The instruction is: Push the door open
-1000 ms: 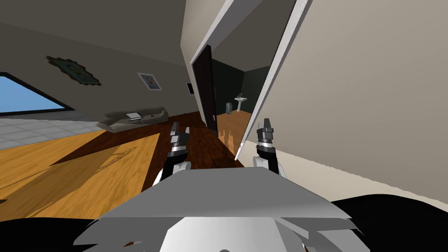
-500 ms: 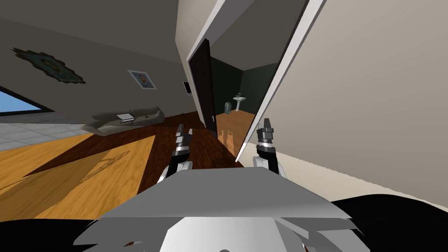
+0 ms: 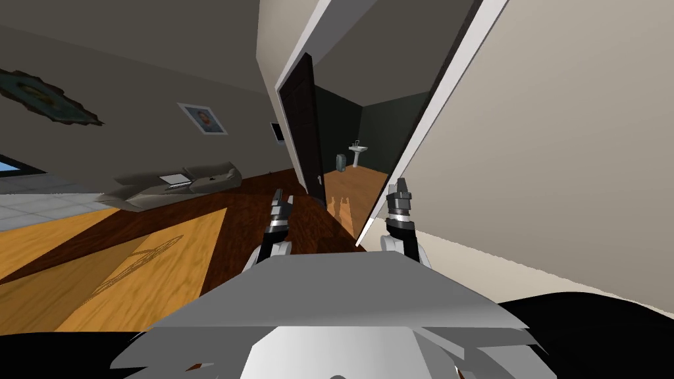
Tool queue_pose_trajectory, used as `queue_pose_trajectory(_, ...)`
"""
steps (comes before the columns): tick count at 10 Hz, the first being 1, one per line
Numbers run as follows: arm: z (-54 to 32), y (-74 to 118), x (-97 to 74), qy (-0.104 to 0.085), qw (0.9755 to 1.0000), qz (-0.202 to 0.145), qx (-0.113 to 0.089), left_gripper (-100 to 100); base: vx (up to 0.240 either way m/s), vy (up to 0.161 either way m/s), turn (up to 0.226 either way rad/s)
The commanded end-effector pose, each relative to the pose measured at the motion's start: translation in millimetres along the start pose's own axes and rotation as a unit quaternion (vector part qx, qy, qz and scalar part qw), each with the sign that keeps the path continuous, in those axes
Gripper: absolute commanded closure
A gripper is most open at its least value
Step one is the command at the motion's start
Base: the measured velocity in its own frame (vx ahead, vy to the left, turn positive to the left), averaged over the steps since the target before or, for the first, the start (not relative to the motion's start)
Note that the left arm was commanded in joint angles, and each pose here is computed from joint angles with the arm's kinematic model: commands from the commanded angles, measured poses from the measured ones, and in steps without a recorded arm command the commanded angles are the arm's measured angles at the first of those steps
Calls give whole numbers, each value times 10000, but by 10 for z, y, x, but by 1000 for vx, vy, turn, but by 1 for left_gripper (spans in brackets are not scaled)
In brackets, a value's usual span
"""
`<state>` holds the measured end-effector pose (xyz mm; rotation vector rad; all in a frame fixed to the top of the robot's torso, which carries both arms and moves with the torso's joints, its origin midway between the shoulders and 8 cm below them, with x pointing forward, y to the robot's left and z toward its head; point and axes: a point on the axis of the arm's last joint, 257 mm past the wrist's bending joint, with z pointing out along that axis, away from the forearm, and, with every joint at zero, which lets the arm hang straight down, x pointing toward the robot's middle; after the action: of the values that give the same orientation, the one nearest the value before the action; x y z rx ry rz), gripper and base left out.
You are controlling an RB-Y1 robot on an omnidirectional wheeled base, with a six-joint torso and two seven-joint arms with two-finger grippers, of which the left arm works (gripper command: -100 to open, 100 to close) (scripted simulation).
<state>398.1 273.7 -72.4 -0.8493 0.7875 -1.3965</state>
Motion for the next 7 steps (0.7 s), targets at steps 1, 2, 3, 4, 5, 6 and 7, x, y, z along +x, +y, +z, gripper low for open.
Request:
queue_pose_trajectory(1,-3,93,22,50,10000,6,-56,-100,96,73,-72)
queue_pose_trajectory(2,-6,151,33,80,9999,10,-89,-100,89,64,-66)
queue_pose_trajectory(3,-10,209,44,109,9999,15,-123,-100,85,69,-66)
queue_pose_trajectory(4,-14,267,54,139,9998,19,-157,-100,84,65,-61)
queue_pose_trajectory(5,-18,324,65,168,9997,24,-191,-100,99,59,-63)
queue_pose_trajectory(6,-23,382,76,199,9995,29,-226,-100,89,57,-76)
queue_pose_trajectory(7,-28,444,87,229,9994,32,-263,-100,74,67,-63)
